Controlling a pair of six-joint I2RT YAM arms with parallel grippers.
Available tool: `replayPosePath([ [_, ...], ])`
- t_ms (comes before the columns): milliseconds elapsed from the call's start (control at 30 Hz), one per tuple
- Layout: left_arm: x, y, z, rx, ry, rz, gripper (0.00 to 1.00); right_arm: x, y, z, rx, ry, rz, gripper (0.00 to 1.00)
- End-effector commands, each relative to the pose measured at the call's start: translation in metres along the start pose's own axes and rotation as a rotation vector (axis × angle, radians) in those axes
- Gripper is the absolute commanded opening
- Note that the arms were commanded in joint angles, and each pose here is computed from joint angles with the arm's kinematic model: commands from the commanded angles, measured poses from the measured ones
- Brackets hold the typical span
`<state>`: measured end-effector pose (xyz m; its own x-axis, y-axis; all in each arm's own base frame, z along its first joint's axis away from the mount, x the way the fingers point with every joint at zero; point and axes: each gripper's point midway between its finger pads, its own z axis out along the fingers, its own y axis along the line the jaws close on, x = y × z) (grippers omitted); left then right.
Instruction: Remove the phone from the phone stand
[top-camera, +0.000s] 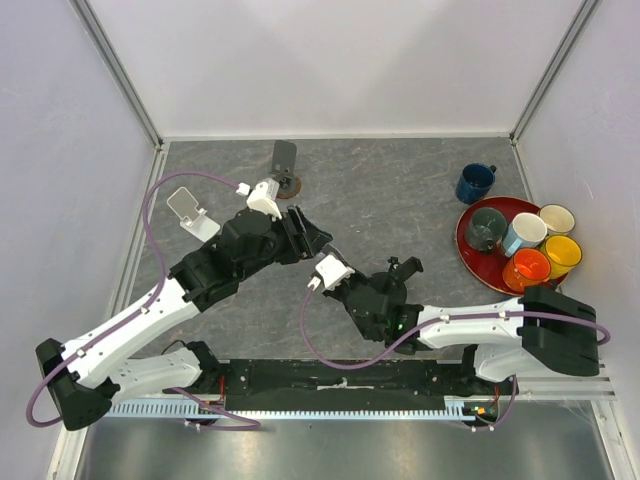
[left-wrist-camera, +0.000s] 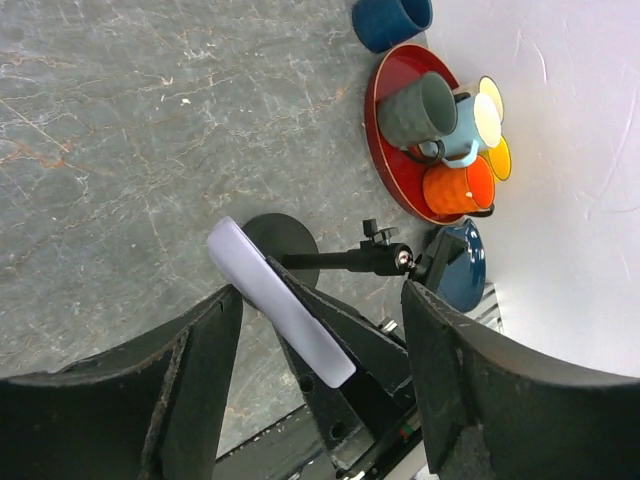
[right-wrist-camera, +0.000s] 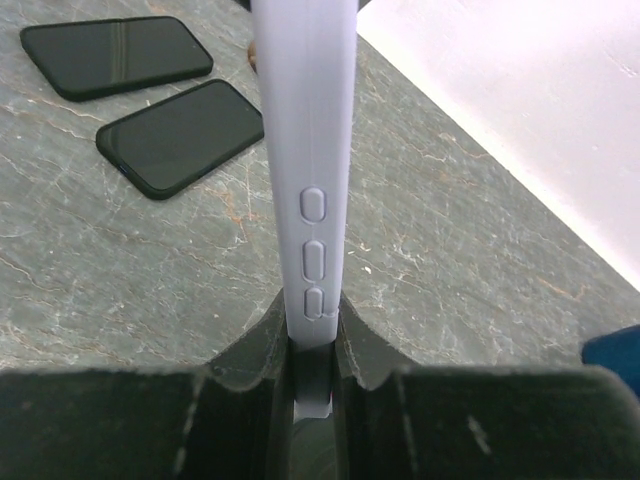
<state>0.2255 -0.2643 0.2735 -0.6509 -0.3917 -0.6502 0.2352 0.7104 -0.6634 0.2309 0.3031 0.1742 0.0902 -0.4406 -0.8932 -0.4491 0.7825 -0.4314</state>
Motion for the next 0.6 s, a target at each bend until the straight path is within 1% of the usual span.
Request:
replayPosePath([
  [0, 0.004, -0.008, -0.006, 0.04, 0.033, -0.046, 0.69, -0.031, -0.017, 0.001, 0.11, -0.08, 0.073, 0.0],
  [100, 0.01, -0.003, -0.005, 0.029, 0.05, -0.045, 0.67, -0.031, -0.017, 0.001, 0.136, -0.081, 0.073, 0.0],
  [300, 0.022, 0.014, 0.0, -0.023, 0.068, -0.051, 0.66, -0.032, -0.019, 0.0, 0.182, -0.078, 0.048, 0.0],
  [433, 0.023, 0.02, 0.002, -0.044, 0.055, -0.055, 0.66, -0.032, -0.017, 0.001, 0.19, -0.076, 0.029, 0.0],
  [567, 0.019, 0.012, 0.001, -0.013, 0.046, -0.062, 0.6, -0.032, -0.012, 0.0, 0.199, -0.071, -0.009, 0.0],
])
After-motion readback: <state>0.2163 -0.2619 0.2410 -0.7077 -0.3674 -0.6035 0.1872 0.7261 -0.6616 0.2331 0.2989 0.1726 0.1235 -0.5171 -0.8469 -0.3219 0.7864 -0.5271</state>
